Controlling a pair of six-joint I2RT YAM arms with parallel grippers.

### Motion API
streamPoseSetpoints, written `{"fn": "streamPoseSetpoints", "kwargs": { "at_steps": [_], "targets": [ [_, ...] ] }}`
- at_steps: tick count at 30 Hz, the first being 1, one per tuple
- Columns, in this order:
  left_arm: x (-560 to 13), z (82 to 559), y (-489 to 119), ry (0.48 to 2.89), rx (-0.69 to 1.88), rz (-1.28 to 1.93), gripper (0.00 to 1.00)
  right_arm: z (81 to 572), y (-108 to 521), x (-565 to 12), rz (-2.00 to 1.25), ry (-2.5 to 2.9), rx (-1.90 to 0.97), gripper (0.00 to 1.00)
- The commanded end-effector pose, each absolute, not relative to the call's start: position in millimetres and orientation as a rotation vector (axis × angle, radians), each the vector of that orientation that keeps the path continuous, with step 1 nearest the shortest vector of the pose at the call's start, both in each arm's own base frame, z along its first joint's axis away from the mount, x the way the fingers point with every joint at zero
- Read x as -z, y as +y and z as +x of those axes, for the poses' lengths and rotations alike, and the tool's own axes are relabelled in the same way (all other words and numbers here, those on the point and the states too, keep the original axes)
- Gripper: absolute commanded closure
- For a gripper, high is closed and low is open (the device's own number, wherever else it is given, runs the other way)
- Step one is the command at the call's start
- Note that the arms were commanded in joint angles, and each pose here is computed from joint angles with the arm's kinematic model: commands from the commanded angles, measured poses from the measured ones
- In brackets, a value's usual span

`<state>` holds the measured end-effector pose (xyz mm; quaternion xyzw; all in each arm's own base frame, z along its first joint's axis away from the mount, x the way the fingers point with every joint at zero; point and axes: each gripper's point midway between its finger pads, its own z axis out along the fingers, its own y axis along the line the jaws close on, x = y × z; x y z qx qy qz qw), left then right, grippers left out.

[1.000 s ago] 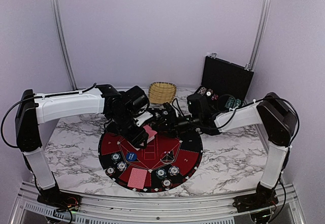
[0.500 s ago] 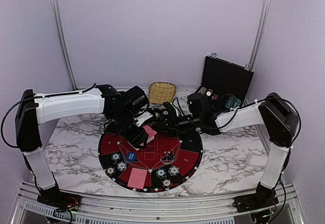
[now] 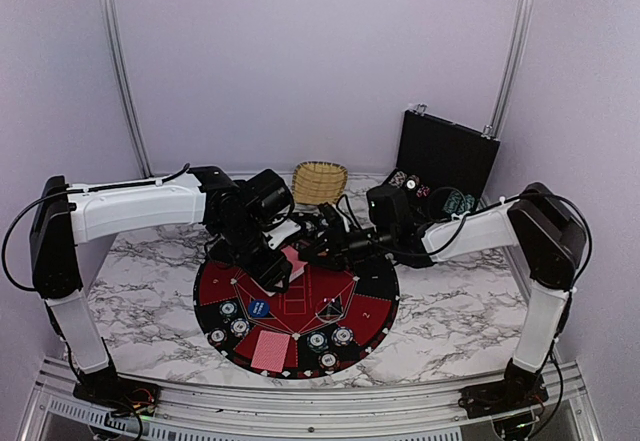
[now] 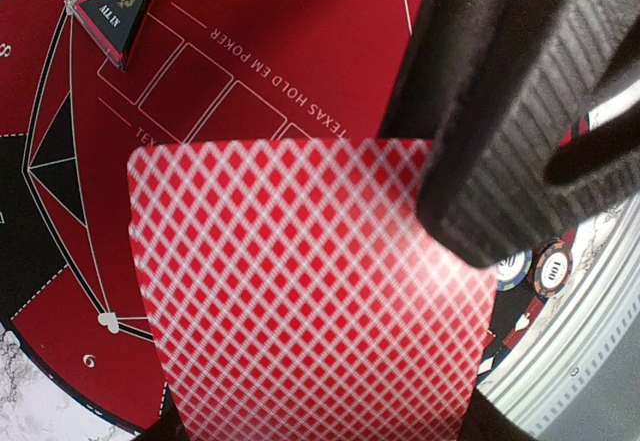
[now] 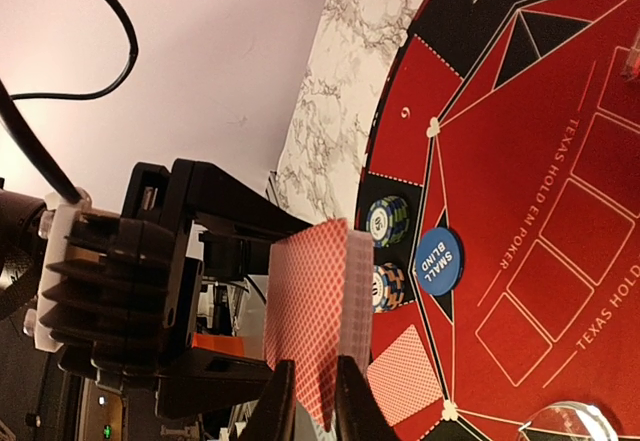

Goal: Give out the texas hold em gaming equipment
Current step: Pick up the poker card from the face-down deck piles.

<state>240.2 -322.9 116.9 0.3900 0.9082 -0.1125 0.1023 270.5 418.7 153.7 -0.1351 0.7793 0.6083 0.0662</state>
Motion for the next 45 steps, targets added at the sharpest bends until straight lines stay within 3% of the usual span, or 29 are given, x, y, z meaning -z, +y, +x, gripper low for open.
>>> {"fn": "streamPoseSetpoints", "kwargs": {
  "at_steps": [1,7,42,45],
  "targets": [
    [-127,243,-321,2.664,0.339,1.136,0.44,273,421,-151,-0.41,2.36,-1.824,0.89],
    [-127,242,-321,2.665,0.34,1.136,0.44,279,416,-152,-0.387,2.361,-1.809,1.0],
    [-127,242,-319,2.665,0.34,1.127,0.44,272,421,-161,-0.442,2.328,-1.837,1.0],
    [-127,242,-319,2.664,0.34,1.128,0.44,273,421,-162,-0.441,2.327,-1.832,0.94]
  ]
}}
